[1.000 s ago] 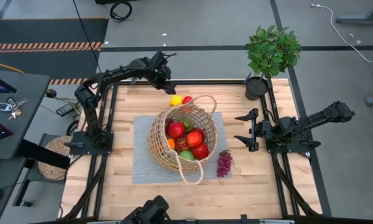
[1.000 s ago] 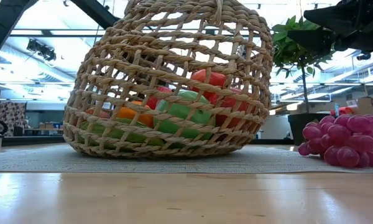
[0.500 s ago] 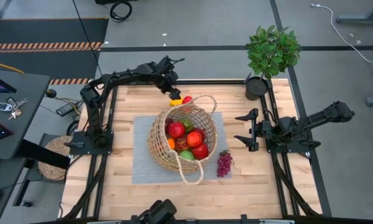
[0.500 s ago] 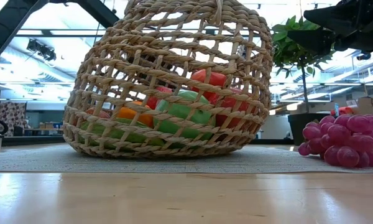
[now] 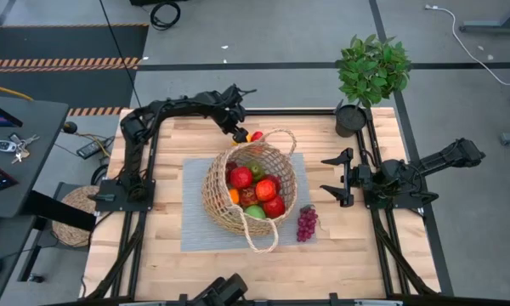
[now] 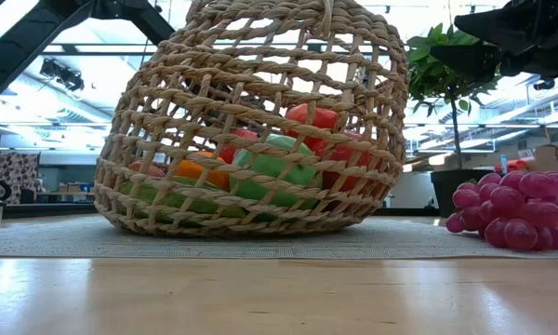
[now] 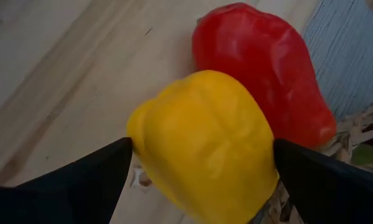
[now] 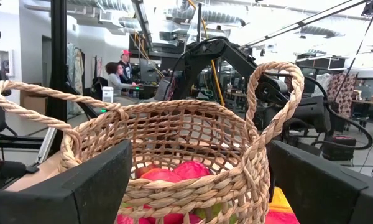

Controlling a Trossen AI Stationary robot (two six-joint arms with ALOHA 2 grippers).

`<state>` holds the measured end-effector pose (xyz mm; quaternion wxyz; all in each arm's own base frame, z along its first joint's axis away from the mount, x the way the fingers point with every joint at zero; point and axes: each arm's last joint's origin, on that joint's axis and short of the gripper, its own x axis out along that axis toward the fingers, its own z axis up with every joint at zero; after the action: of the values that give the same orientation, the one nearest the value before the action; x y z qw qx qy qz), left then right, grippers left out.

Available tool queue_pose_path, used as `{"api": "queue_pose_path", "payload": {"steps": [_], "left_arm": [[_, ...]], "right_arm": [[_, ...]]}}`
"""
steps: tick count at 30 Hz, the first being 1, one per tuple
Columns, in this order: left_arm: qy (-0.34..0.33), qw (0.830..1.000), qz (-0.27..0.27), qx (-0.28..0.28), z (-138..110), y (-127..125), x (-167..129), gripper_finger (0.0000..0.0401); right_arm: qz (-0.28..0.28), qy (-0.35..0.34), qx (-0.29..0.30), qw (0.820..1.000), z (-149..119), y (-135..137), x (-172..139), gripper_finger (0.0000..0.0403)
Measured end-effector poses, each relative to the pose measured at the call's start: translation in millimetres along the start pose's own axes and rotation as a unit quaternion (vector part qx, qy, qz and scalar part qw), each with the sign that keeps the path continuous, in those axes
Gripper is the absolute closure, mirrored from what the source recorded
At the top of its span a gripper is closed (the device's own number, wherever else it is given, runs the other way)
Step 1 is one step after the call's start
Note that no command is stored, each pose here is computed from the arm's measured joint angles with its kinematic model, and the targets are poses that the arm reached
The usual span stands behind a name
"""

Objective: Build produce basket
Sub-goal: Put the yellow bell pepper into the basket

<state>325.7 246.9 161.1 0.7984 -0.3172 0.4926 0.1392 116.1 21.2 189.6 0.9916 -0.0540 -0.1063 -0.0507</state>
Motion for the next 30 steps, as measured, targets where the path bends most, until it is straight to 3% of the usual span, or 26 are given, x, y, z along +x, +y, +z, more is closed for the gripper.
{"api": "queue_pose_path", "payload": {"steps": [8,21,30], "left_arm": [[0.0,1.0,0.008,0.007,0,-1,6,0.0012],[0.002,1.0,0.005,0.017,0,-2,7,0.009],[-0.032,0.998,0.015,0.051,2,-13,-28,0.0091]], "right_arm": [[0.0,0.0,0.0,1.0,0,0,0,0.0023],[0.0,0.0,0.0,1.0,0,0,0,0.0023],[0.0,-0.001,0.0,1.0,0,0,0,0.0023]]}}
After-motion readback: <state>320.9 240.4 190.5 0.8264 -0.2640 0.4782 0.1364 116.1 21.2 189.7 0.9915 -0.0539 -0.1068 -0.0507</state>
